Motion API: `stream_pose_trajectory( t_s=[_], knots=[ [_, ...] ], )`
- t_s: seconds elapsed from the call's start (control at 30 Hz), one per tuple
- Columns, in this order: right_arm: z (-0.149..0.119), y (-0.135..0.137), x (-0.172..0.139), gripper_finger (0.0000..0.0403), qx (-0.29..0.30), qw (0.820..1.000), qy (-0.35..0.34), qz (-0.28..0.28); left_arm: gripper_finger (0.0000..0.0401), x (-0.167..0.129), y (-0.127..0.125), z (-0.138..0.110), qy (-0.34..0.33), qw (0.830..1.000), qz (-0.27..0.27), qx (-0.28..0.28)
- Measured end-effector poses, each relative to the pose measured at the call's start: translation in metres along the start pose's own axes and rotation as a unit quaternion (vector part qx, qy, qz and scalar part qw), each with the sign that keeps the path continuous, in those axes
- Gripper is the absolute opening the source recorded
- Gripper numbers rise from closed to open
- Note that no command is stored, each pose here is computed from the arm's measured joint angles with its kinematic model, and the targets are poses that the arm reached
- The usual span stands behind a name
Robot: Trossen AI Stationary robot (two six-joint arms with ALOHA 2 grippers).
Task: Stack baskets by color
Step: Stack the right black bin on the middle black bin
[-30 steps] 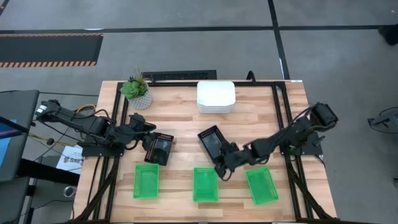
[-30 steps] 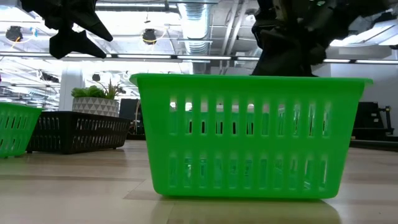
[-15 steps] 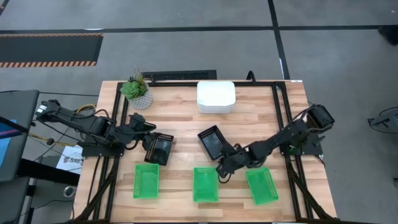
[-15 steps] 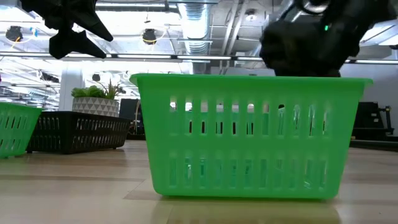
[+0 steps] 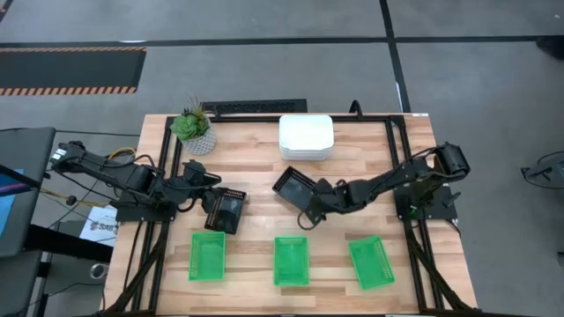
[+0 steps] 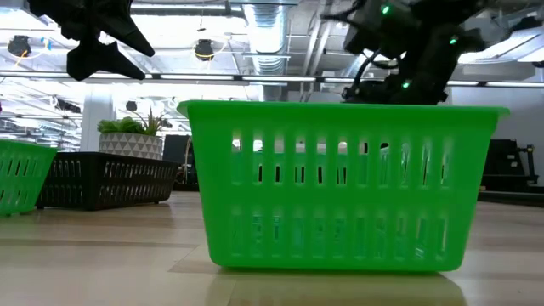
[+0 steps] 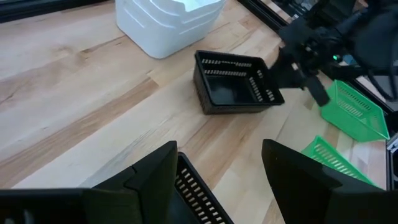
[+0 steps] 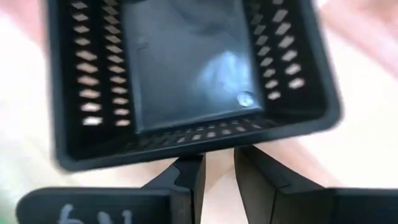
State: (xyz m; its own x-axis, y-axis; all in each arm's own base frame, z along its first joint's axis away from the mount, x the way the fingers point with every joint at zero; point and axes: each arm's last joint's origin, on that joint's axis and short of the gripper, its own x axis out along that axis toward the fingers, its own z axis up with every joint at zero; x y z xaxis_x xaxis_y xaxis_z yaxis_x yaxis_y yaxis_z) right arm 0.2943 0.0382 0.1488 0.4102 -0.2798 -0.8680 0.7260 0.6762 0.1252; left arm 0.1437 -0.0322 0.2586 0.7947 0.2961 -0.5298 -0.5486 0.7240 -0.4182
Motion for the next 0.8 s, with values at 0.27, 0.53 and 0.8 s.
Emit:
stream_pose_trajectory(
  t_s=[0.27, 0.53, 0.8],
  knots=[
    [0.02, -0.027, 0.002, 0.0106, -0.001, 0.998, 0.003, -0.063, 0.0224, 0.0, 0.0, 0.0, 0.003, 1.0, -0.002, -0.004],
    [0.032, -0.048, -0.035, 0.0106, 0.013, 0.994, -0.039, -0.104, 0.0224, 0.0, 0.0, 0.0, 0.003, 1.0, -0.002, -0.004],
    [0.03, -0.015, -0.072, 0.0106, 0.031, 0.99, -0.126, 0.057, 0.0224, 0.0, 0.0, 0.0, 0.001, 1.0, 0.001, -0.004]
  ],
)
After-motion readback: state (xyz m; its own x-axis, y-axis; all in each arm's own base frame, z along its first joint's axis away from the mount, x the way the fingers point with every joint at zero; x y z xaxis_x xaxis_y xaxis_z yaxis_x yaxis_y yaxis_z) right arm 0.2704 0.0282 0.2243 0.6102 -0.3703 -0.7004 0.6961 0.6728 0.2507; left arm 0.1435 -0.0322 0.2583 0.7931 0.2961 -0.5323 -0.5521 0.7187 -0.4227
